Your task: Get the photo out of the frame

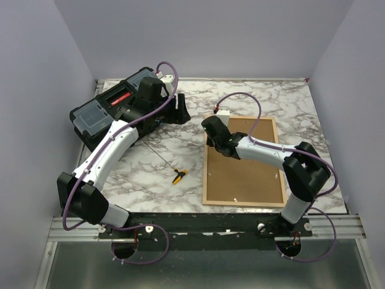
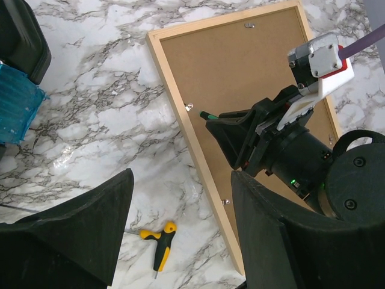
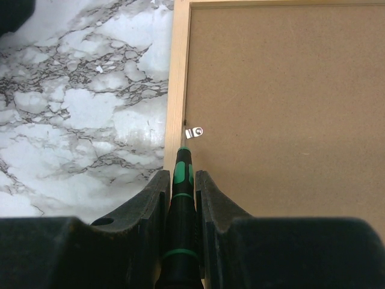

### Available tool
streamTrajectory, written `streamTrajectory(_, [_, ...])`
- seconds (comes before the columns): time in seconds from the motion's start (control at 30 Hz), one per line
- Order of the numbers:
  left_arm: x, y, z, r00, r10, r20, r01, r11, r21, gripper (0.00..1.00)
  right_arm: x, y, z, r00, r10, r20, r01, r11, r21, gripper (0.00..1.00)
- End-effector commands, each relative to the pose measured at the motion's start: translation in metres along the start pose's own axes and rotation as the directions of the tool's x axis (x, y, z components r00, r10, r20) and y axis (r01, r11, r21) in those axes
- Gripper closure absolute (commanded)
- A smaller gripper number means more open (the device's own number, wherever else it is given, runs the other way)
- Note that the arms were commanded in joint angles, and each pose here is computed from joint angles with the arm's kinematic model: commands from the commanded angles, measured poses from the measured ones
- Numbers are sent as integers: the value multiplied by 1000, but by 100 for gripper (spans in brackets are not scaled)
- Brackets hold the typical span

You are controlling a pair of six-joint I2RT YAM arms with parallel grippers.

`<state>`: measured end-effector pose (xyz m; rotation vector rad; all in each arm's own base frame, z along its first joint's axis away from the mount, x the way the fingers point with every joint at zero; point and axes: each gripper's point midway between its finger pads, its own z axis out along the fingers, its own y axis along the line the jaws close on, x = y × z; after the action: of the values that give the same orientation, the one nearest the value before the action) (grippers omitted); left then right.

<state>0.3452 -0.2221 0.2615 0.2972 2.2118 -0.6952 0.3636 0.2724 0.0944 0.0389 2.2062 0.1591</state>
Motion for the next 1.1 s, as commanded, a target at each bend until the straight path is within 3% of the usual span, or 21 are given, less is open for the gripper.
streamTrajectory(0.0, [-10, -8, -1, 1000, 12, 24, -13, 999, 37, 33, 24, -6, -11, 994, -25, -109, 27, 999, 17, 99])
streamTrajectory(0.6, [-5, -9, 6, 1000, 0, 0, 0, 999, 49, 33, 30, -7, -29, 985, -46, -169, 49, 999, 14, 99])
streamTrajectory(0.8, [-4, -10, 7, 1000, 1, -9, -1, 999, 50, 33, 25, -21, -37, 984, -58, -168, 72, 994, 79, 100])
streamTrajectory(1.07, [-2, -9, 9, 1000, 1, -18, 0, 999, 49, 33, 9, -6, -76, 993, -45, -108, 29, 989, -144, 99])
